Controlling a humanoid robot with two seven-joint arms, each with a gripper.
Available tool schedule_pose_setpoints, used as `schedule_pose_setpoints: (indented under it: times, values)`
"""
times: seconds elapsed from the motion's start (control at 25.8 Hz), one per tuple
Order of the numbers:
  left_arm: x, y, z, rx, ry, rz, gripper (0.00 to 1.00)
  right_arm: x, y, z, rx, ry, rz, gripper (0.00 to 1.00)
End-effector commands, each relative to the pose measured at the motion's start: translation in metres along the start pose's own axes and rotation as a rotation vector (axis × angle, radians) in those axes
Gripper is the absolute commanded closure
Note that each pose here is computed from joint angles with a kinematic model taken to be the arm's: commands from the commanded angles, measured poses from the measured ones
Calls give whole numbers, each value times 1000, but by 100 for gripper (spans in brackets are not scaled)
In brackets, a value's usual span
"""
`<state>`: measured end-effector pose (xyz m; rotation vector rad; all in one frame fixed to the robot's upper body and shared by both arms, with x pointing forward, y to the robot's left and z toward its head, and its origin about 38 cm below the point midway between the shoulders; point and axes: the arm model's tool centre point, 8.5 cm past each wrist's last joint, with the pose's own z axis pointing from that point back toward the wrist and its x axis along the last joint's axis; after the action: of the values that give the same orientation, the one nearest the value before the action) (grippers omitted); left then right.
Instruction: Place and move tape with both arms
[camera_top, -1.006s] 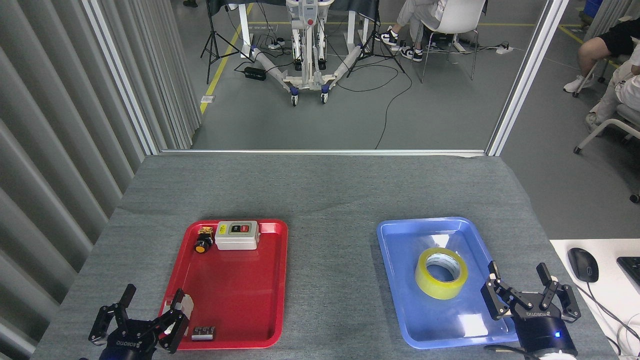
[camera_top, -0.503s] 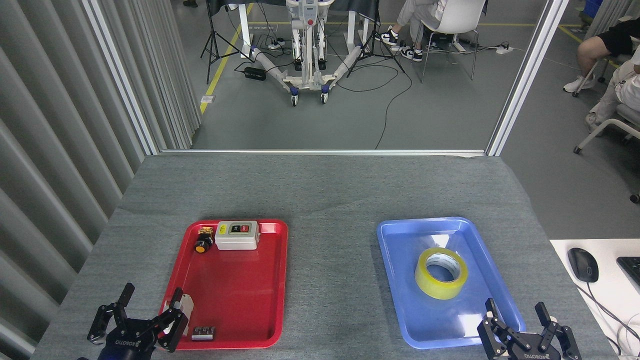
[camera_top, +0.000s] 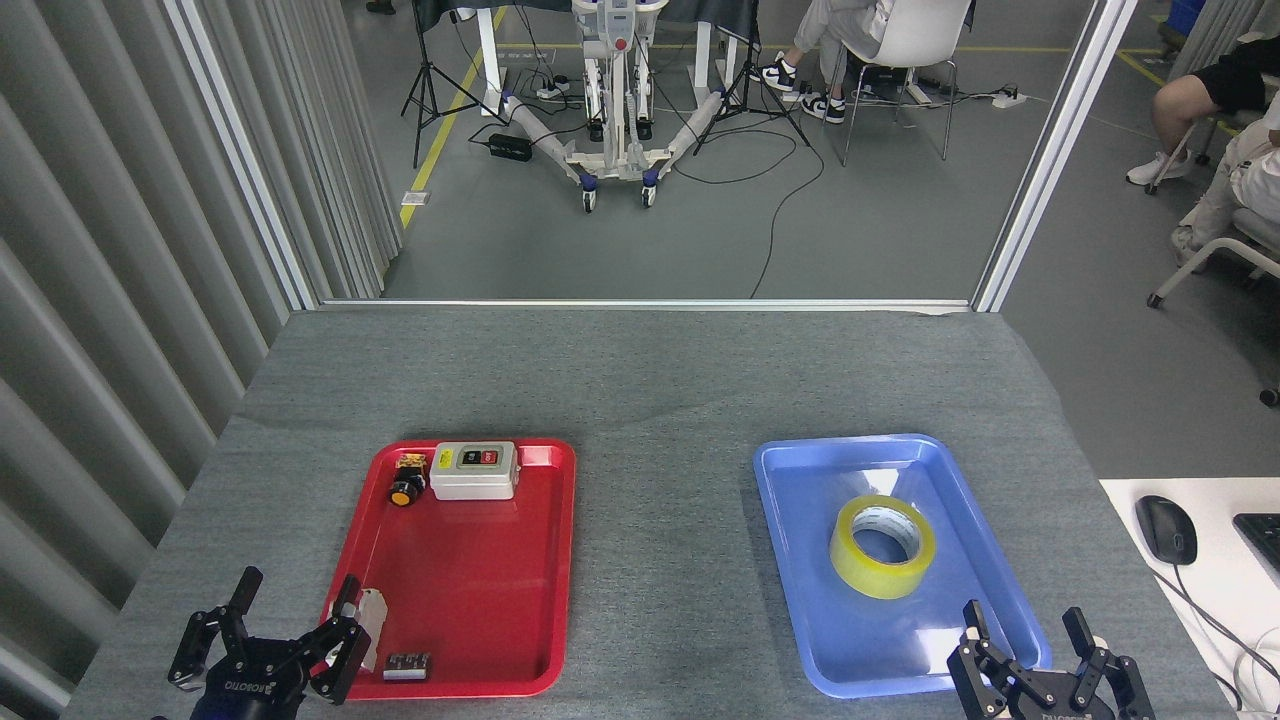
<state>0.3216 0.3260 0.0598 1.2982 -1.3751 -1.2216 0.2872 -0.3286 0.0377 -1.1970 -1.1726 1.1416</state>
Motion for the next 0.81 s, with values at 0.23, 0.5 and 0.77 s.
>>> schedule_pose_setpoints:
  times: [0.23,0.5,0.77]
  values:
    - [-4,1,0,2,19,1,0,2,3,13,-24,-18,5,1]
    - [-5,1,1,3,23,-1,0,0,0,14,-60,-14,9,1]
    - [-7,1,2,1,26,-2,0,0,2,16,-53,-14,9,1]
